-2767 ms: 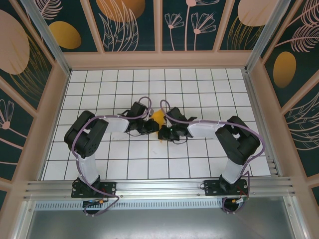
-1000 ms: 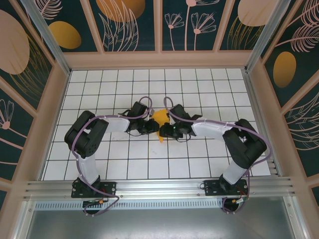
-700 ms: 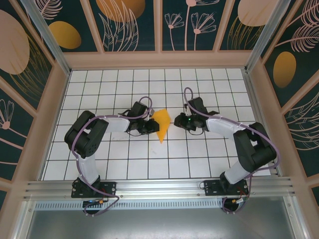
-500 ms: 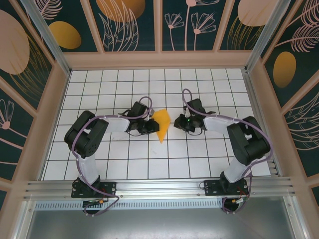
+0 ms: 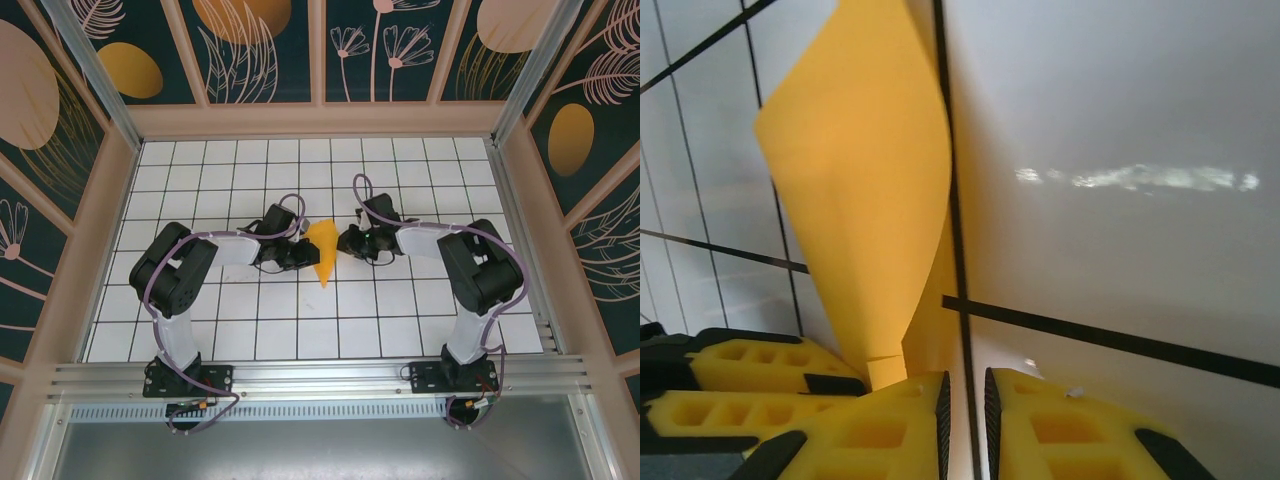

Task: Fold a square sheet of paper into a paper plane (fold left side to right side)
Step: Fold the wing for the fifth time at the center of the table.

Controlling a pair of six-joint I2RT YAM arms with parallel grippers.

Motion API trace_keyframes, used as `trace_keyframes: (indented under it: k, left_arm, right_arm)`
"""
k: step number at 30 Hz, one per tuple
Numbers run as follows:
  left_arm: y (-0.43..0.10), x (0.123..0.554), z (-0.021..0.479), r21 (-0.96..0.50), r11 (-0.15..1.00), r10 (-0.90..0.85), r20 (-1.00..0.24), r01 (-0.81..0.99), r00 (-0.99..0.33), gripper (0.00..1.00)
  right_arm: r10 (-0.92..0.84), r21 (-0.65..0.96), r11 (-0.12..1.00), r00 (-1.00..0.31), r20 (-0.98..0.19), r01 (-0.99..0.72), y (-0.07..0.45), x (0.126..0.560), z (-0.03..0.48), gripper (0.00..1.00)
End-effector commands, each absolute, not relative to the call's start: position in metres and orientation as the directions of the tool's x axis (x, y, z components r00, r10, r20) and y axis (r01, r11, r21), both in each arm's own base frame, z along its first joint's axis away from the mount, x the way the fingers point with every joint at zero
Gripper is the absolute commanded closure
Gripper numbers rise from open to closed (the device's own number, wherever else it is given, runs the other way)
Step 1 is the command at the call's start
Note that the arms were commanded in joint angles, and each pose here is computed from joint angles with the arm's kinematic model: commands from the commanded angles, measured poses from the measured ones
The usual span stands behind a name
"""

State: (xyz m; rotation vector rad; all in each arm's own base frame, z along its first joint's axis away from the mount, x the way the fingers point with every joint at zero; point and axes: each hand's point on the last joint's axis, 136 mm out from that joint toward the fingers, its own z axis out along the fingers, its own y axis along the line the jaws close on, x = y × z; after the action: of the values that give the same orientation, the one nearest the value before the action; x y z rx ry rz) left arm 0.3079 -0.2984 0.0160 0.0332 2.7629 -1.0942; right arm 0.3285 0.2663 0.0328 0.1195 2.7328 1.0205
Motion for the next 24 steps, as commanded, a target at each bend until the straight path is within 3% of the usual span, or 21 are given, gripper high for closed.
trace_keyframes:
  k: [1, 16, 24]
  left_arm:
    - [-0.288, 0.313, -0.002, -0.615, 0.785, -0.049, -0.185, 0.077, -0.981, 0.79]
    - [-0.288, 0.312, -0.003, -0.614, 0.786, -0.048, -0.189, 0.08, -0.981, 0.84]
    - [-0.286, 0.312, -0.003, -0.612, 0.787, -0.05, -0.19, 0.079, -0.98, 0.84]
  right_arm:
    - [0.128, 0.699, 0.713, -0.97, -0.207, -0.055, 0.283, 0.336, 0.049, 0.79]
    - [0.076, 0.759, 0.644, -0.979, -0.191, -0.098, 0.308, 0.325, 0.055, 0.72]
    - [0.094, 0.733, 0.677, -0.979, -0.179, -0.069, 0.299, 0.323, 0.051, 0.72]
